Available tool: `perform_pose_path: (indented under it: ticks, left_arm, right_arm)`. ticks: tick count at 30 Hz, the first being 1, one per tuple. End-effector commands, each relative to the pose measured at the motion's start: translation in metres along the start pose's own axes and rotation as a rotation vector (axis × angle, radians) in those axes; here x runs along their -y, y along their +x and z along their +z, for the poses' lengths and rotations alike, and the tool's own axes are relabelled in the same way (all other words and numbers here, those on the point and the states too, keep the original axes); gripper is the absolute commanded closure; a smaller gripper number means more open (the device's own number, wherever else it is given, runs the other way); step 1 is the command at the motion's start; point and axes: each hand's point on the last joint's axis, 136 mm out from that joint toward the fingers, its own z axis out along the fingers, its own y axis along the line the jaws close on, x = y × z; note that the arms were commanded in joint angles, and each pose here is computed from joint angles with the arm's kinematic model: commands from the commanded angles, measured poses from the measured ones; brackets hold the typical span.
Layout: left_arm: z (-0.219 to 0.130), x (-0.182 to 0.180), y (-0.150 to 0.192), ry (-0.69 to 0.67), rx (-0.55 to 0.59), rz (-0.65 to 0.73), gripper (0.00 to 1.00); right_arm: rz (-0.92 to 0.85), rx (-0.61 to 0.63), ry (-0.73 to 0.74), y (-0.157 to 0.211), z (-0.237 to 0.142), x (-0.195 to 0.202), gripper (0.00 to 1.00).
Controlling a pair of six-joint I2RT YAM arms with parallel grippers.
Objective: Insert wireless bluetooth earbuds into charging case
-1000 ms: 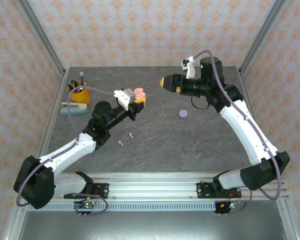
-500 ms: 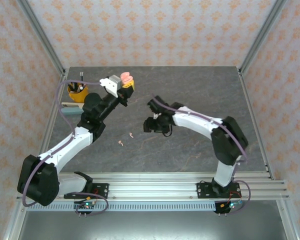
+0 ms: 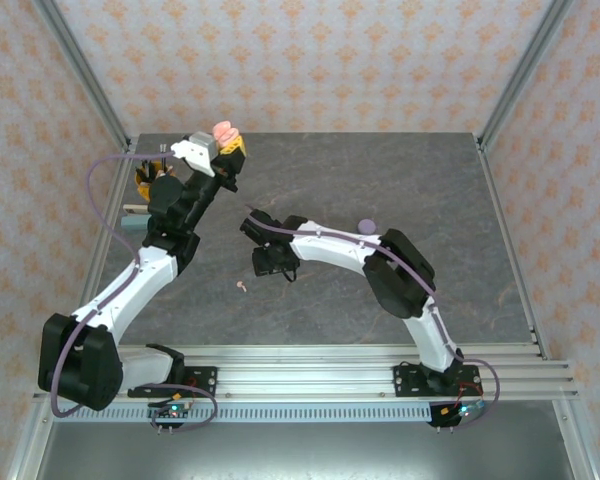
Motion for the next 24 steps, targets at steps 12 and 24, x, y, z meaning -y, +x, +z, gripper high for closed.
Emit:
perform_pose_path:
  ticks: [12, 24]
  left_arm:
    - [0.002, -0.01, -0.026, -0.032, 0.078, -0.007, 0.97]
    - [0.003, -0.01, -0.023, -0.028, 0.071, -0.014, 0.97]
  right_arm:
    - [-0.008, -0.027, 0.029, -0.005, 0.025, -0.012, 0.53]
    - [-0.03, -0.055, 0.059, 0.009, 0.035, -0.016, 0.62]
